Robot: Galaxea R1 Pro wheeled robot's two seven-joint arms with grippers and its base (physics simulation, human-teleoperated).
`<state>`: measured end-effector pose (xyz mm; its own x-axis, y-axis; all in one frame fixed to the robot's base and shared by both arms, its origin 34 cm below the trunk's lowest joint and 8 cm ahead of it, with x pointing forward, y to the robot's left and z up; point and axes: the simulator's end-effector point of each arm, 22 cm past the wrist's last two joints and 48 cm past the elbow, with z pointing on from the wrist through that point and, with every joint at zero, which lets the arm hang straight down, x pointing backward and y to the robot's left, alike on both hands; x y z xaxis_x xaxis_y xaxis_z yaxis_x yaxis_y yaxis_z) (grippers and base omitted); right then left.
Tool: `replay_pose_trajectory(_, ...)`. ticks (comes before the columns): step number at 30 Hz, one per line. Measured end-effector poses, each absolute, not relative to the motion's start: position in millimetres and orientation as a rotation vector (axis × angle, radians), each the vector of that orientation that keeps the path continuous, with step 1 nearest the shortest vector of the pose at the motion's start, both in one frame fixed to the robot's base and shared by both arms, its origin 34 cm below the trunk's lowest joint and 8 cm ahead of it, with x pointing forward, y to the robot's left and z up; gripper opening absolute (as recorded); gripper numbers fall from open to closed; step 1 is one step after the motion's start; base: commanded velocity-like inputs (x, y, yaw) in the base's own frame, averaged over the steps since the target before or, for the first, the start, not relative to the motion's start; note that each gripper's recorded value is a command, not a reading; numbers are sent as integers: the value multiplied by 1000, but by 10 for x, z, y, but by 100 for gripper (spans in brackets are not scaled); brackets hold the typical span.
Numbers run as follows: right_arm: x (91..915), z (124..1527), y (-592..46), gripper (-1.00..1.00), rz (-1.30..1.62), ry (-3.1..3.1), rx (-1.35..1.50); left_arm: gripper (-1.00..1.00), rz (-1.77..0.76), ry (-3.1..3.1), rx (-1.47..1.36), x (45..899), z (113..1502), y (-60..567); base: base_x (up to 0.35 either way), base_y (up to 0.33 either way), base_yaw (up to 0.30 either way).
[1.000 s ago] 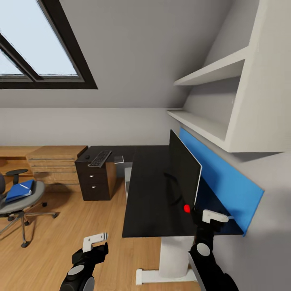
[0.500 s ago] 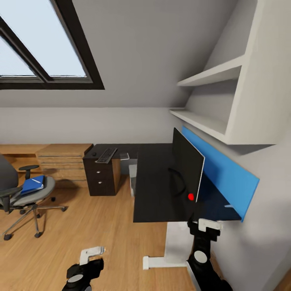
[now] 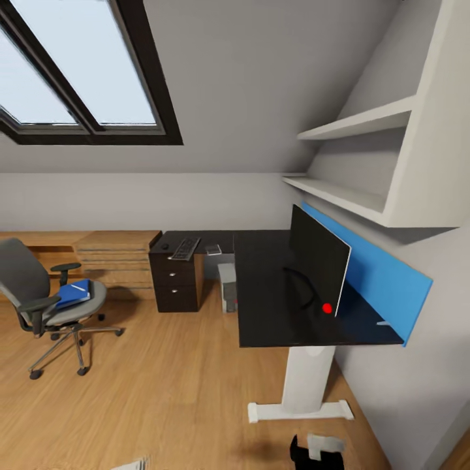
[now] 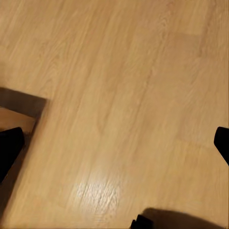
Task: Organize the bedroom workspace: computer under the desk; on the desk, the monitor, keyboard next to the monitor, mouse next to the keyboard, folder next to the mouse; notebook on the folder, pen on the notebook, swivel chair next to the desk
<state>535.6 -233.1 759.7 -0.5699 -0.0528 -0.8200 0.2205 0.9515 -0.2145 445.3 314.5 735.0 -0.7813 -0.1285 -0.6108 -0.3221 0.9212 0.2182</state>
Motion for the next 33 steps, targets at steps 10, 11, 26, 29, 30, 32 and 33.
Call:
replay_pose_trajectory(10,5038,7218,-1872,100,-103,2211,-28,100,363,2448,-298,4124,6968,3139,-91,284,0)
replay_pose_trajectory(11,5038,7219,-1870,100,-103,2211,-29,100,363,2448,-298,4123,6968,3138,13,87,0)
replay_pose_trajectory(26,5080,7336,-1813,100,-78,2133,-13,100,362,2445,-300,4123,6971,3134,77,73,107)
replay_pose_trajectory(29,5055,7316,-1804,100,-77,2138,-14,100,361,2447,-301,4118,6967,3132,226,189,257)
replay_pose_trajectory(30,5049,7311,-1799,100,-76,2139,-14,100,361,2447,-301,4116,6965,3131,234,197,246)
replay_pose_trajectory(32,5037,7300,-1788,100,-74,2143,-13,100,361,2449,-301,4112,6960,3131,237,200,217)
replay_pose_trajectory(33,5031,7295,-1780,100,-72,2144,-13,100,362,2450,-301,4109,6957,3132,240,202,170)
